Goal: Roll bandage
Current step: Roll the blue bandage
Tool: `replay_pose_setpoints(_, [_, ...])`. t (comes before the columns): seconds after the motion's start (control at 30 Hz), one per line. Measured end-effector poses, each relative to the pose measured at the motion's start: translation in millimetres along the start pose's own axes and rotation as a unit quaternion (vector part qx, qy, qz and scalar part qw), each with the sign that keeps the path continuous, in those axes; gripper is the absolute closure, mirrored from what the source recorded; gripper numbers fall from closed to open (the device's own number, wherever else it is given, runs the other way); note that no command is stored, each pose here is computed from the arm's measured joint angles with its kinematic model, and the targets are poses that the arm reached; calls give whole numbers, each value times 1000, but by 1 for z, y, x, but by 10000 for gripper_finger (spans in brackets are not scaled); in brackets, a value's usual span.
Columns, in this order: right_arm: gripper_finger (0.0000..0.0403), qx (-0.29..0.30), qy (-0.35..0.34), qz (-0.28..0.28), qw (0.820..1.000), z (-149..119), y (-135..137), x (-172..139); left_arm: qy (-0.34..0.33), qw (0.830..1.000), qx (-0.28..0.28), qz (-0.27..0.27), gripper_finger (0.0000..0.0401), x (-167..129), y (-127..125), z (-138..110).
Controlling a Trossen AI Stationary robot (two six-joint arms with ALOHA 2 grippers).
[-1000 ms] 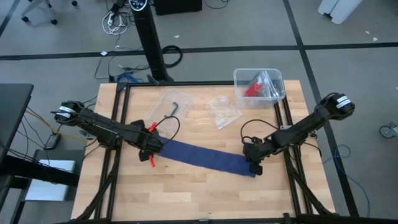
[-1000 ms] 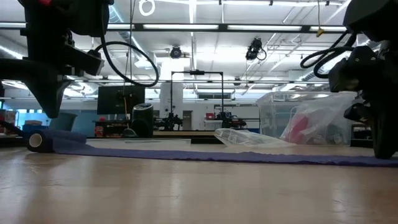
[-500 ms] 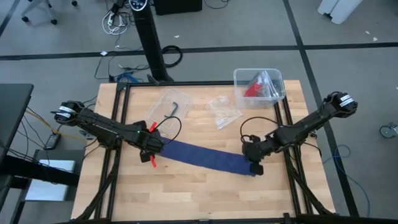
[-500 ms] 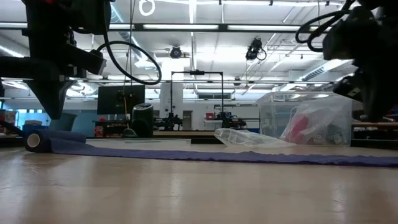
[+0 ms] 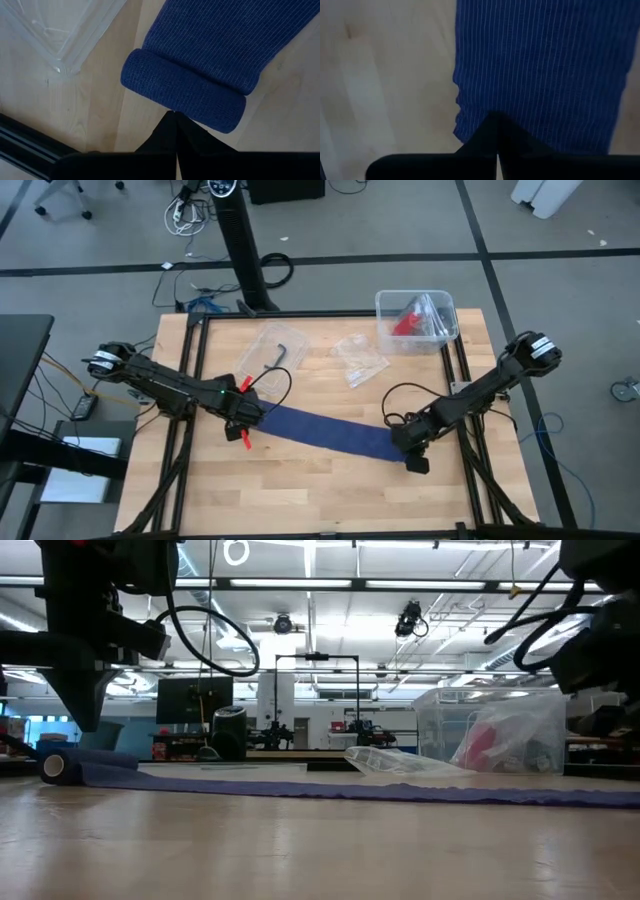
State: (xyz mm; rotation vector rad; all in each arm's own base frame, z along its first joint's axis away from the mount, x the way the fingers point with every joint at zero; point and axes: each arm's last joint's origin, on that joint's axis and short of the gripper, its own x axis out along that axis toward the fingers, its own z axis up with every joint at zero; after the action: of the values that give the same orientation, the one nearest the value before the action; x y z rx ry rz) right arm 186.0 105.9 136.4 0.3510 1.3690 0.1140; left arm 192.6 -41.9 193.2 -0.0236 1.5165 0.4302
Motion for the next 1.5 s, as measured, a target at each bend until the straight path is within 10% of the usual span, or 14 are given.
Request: replay_pose_setpoints(1.5, [401,-32,-141,-7,989,-9,-3,-58,-54,998,-2,-21,400,21,-7,2])
